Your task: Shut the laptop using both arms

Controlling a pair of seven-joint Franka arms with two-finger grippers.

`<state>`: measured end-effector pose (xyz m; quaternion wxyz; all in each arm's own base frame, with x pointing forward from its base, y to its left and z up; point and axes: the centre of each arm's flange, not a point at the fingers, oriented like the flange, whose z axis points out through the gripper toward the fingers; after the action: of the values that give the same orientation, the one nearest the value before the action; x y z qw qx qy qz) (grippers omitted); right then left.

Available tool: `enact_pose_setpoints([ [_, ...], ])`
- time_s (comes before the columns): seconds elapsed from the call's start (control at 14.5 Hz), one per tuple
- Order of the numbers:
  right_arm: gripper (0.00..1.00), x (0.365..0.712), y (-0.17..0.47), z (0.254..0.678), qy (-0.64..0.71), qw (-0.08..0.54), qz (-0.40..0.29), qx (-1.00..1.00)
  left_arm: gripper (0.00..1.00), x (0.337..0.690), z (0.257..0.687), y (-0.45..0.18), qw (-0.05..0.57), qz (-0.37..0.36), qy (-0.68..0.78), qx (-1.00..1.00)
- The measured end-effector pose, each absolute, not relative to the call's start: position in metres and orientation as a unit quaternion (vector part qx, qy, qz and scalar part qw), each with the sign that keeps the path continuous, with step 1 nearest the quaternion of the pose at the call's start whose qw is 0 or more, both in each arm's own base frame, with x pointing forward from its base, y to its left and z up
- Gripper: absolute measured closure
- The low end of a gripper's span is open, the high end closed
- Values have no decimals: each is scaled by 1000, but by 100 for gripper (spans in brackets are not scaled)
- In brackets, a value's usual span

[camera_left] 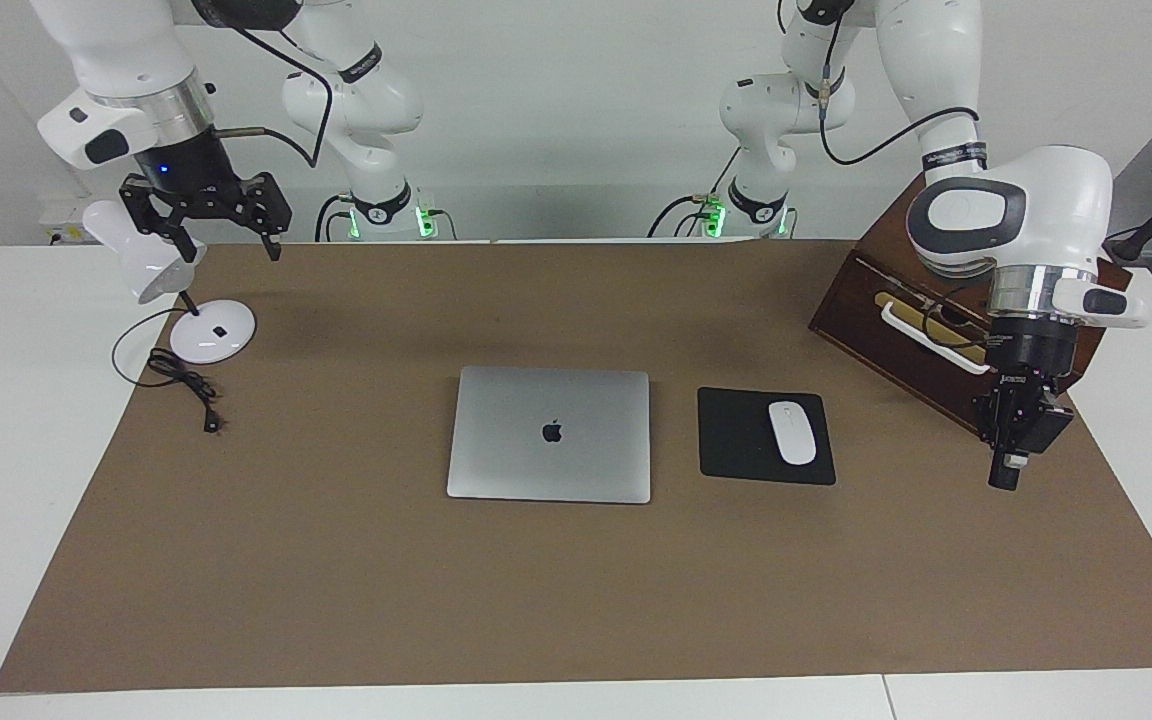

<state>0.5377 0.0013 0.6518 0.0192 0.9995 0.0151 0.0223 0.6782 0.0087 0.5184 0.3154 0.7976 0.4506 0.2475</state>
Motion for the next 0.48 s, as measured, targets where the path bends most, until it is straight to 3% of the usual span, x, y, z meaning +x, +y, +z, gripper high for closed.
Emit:
enact_pose_setpoints([
  [0.48,0,534,4,650,17,20,17,1000,99,654,534,11,116,125,323,931],
])
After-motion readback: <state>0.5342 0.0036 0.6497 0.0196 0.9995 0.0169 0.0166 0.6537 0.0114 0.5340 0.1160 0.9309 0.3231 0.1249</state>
